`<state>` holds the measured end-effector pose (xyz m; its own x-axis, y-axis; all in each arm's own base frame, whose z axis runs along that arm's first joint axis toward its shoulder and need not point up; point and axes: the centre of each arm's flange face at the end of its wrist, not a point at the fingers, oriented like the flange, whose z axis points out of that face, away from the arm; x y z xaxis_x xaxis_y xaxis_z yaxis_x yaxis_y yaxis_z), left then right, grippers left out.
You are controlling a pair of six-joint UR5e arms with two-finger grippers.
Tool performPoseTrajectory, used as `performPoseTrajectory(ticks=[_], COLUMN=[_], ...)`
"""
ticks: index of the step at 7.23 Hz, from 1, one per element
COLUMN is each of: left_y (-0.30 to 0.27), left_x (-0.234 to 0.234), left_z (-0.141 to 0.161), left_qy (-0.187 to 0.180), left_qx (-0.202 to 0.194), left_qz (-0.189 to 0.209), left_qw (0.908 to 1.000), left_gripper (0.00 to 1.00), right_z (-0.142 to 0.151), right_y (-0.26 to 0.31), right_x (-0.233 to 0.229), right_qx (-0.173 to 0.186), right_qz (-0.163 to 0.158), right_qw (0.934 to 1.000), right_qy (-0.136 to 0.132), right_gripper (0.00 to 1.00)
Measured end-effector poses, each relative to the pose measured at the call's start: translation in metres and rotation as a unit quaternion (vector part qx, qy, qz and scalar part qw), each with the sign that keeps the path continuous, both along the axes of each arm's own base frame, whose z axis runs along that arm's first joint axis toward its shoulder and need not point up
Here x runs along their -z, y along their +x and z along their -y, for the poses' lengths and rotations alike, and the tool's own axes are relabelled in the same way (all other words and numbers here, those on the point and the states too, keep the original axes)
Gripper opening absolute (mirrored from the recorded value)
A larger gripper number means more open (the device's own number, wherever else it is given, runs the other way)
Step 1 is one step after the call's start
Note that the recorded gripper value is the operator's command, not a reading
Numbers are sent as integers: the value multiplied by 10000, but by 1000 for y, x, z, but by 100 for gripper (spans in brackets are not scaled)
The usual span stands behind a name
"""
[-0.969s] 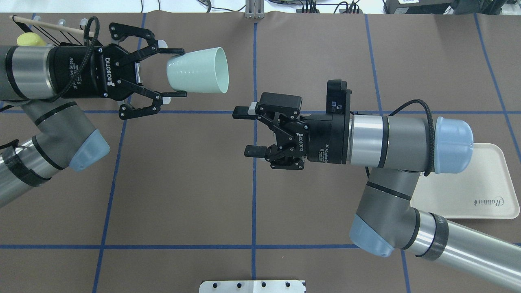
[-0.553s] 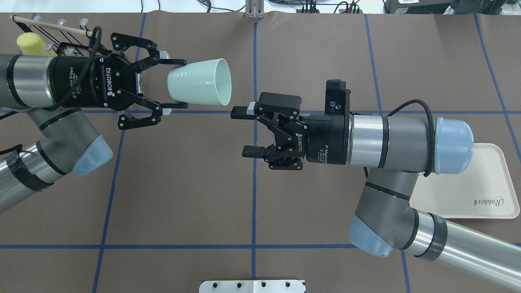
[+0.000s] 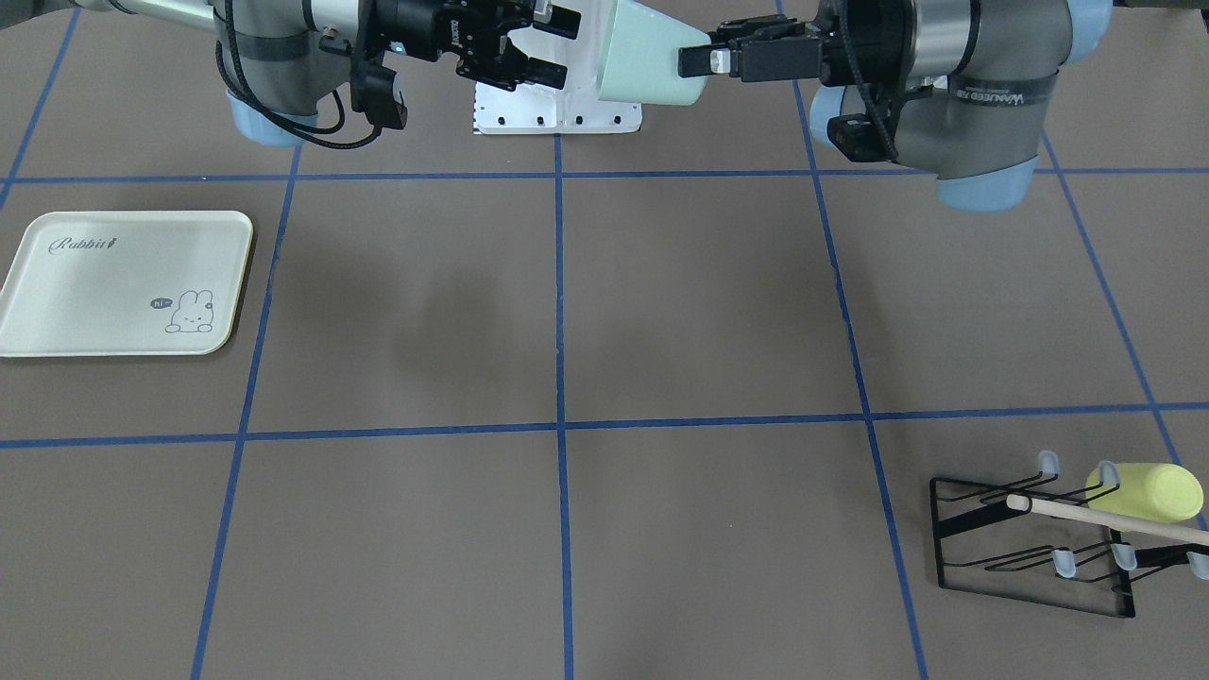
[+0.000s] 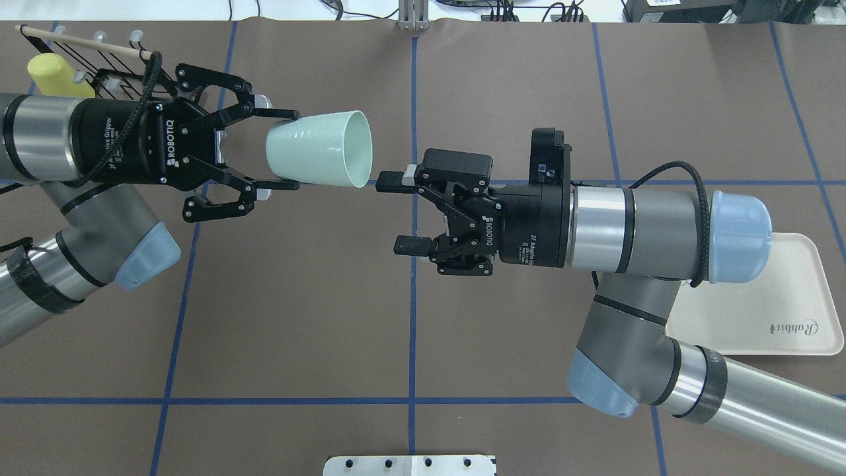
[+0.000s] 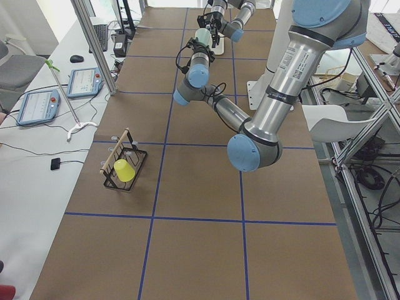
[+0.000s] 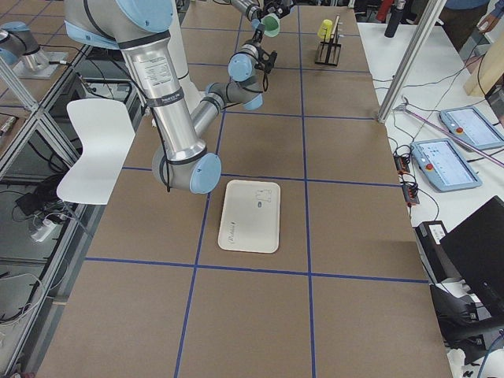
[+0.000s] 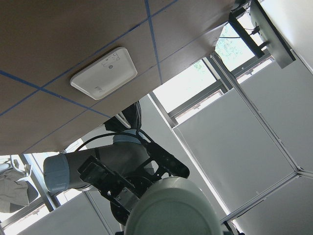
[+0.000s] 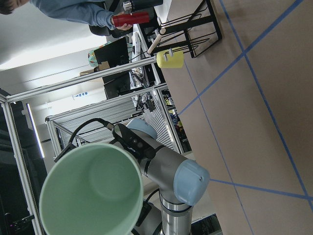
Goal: Left arm grabs green cup and hands to right arm on tray
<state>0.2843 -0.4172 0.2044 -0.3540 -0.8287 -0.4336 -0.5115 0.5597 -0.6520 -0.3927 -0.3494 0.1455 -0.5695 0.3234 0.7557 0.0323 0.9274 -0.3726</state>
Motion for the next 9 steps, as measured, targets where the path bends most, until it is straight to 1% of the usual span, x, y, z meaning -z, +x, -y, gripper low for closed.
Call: performPoseTrajectory(ticks=[7, 9], left_y=[5, 12], left_x=[10, 14], left_z=[-9, -13], left_qy=[-30, -19], left_qx=[-131, -198], left_qz=[-86, -110], left_qw=[9999, 9997], left_gripper=[0, 0], right_z=[3, 3], right_y=[0, 0], right_x=[2, 3], right_qx=[-181, -198], right_qz=[85, 98], right_qw=[9997, 9997], right_qy=[-108, -119], right_gripper=[99, 95])
